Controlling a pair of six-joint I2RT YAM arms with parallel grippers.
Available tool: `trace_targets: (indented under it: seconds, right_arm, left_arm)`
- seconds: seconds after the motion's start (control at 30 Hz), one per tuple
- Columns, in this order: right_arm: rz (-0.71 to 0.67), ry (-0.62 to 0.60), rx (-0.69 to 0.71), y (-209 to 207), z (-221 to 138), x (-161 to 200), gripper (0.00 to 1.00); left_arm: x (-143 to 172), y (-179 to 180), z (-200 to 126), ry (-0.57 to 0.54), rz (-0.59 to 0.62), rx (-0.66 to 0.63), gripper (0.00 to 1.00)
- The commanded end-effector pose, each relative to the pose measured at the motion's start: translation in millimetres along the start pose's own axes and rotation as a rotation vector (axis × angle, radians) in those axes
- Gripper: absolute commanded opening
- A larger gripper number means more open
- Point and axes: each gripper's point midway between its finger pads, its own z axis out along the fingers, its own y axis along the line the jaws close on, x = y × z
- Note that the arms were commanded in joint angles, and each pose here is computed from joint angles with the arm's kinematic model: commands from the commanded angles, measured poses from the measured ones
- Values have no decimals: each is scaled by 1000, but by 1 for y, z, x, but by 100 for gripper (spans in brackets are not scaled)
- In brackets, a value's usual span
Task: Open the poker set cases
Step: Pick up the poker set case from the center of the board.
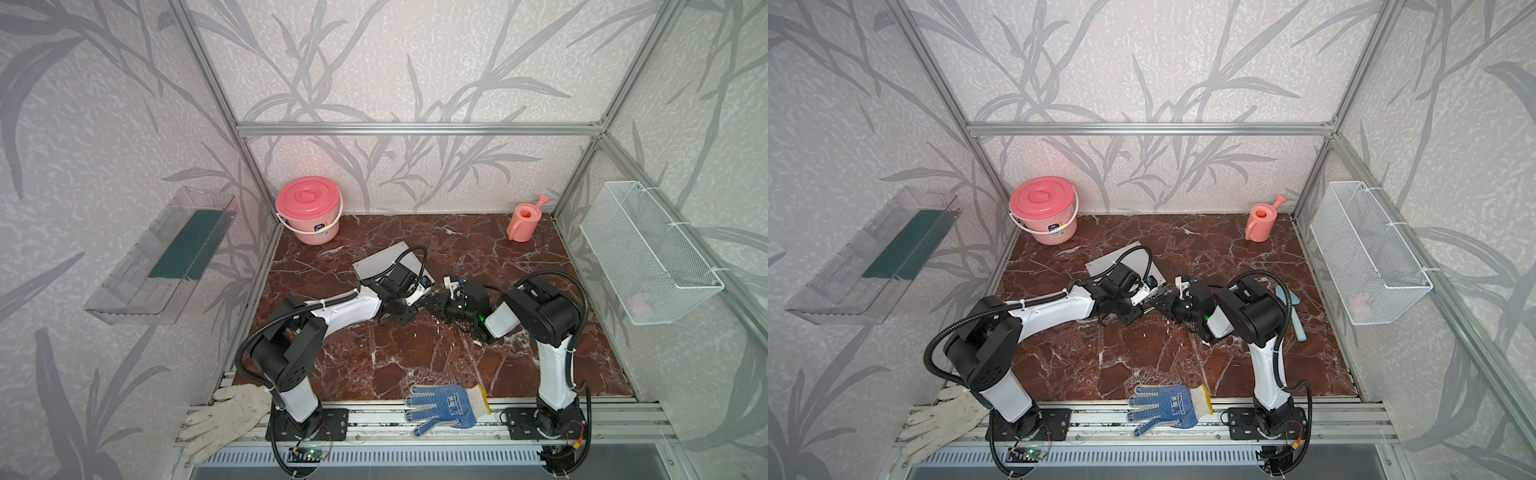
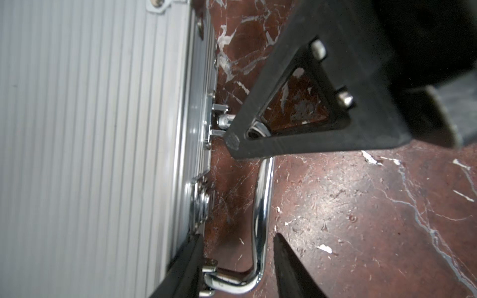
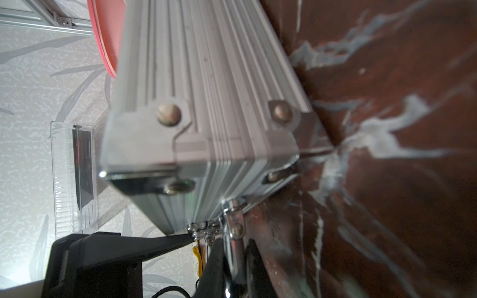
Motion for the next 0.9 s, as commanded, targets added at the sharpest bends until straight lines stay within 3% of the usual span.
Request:
trace_targets:
  seconds: [0.0,0.47,0.87]
  right_arm:
    - [-69,-80,-57,32,-7,-19,0]
    - [-87,-119,-69,59,-13,-32,0]
    - [-103,-135,-101,85,-29,-39,0]
  left_arm:
    - [10,-5,-1,35,-7,17,46]
    - [12,-26,5,44,-21,67,28]
    - [19,-12,15,78,-39,-14,29]
